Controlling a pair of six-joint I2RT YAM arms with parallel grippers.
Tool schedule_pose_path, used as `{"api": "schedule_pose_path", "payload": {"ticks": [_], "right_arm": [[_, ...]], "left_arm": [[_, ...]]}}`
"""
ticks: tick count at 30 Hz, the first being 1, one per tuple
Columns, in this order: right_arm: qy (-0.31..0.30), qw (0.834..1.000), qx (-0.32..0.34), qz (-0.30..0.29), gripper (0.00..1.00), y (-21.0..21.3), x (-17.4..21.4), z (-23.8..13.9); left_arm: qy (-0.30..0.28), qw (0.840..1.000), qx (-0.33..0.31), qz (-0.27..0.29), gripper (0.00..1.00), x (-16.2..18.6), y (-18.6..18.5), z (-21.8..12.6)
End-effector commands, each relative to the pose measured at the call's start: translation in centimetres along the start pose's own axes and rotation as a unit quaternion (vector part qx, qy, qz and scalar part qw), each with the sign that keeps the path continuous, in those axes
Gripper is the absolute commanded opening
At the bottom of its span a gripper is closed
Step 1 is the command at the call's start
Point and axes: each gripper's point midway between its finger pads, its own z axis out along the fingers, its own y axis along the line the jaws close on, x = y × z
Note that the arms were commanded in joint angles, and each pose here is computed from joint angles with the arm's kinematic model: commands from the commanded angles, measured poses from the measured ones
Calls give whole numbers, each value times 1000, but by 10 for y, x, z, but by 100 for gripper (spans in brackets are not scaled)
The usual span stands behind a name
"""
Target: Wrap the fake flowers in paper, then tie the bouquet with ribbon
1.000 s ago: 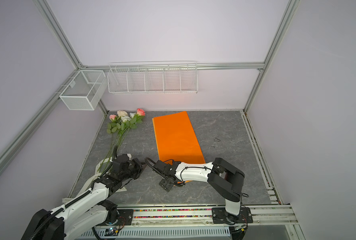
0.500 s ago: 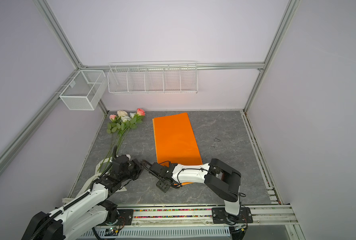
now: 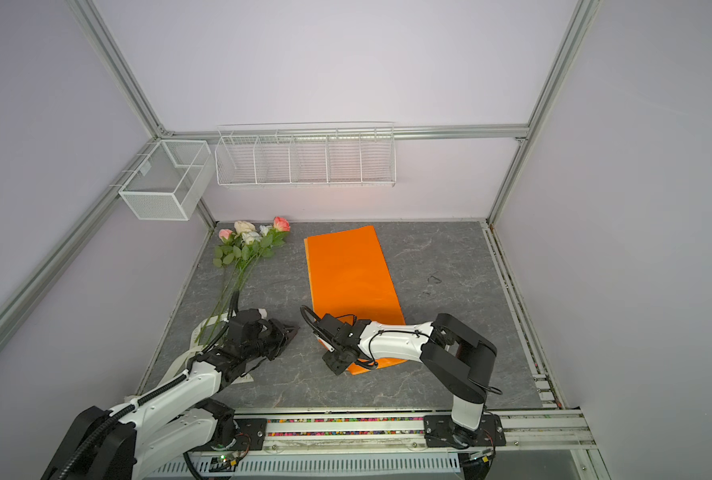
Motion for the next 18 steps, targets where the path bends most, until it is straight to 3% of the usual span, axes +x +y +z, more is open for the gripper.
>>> {"api": "schedule_pose_path", "payload": {"ticks": [1, 5, 10, 13, 18], "right_arm": [[-27, 997, -67, 24, 19, 9, -8, -21], [-37, 996, -78, 31, 20, 9, -10, -28], [-41, 995, -83, 39, 20, 8, -9, -29], [-42, 995, -83, 42, 21, 7, -9, -30], [-44, 994, -86, 46, 27, 6, -10, -33]], "left_arm": [[55, 997, 51, 16, 37, 11, -32, 13], [98, 992, 77, 12, 49, 29, -48, 38], [112, 990, 87, -8, 50, 44, -48, 59], [104, 989, 98, -25, 41, 43, -45, 61], [92, 991, 89, -29, 8, 40, -39, 59]]}}
